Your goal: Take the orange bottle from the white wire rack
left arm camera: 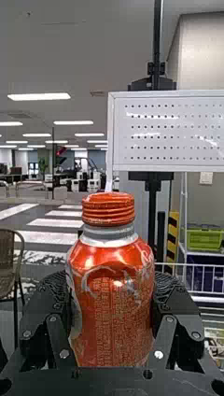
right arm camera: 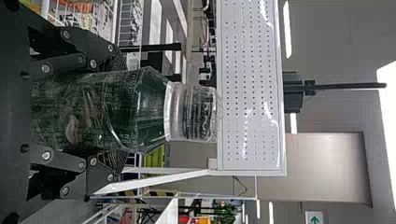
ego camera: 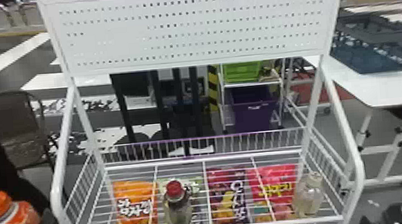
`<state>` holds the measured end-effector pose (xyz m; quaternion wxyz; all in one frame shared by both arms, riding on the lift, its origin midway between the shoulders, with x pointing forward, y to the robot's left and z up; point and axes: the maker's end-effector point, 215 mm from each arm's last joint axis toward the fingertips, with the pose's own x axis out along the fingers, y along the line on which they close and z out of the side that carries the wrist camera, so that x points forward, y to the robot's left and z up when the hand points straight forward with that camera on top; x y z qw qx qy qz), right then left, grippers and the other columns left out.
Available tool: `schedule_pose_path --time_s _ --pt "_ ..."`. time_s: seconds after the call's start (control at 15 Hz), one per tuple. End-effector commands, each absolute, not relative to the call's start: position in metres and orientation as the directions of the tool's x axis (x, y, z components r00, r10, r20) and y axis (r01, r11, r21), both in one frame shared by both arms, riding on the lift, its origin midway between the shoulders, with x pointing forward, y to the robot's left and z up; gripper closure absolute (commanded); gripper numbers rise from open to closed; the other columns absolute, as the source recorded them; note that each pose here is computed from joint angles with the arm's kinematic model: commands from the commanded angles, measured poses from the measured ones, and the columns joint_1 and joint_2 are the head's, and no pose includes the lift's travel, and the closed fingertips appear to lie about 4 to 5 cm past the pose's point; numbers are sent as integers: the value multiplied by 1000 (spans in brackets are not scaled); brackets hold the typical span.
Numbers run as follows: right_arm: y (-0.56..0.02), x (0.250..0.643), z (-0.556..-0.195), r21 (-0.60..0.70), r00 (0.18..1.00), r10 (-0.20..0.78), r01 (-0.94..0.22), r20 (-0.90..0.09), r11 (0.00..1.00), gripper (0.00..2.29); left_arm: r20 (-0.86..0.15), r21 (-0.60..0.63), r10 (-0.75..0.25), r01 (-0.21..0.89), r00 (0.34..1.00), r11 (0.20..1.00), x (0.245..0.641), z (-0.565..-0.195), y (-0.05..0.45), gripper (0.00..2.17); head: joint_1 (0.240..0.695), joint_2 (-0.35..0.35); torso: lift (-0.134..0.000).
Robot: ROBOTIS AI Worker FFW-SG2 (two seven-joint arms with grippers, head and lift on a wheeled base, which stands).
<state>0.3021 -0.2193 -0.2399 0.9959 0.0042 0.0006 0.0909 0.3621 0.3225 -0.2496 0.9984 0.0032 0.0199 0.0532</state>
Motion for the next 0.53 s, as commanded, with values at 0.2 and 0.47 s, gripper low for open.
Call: schedule_pose_path --time_s 0.2,0.47 --pt "-220 296 -235 7 984 179 -179 17 984 947 -50 25 109 -107 993 994 360 -255 322 2145 499 0 0" --pt "-220 294 -232 6 983 179 -179 28 984 947 -52 37 109 -107 993 994 359 -257 323 2145 499 0 0"
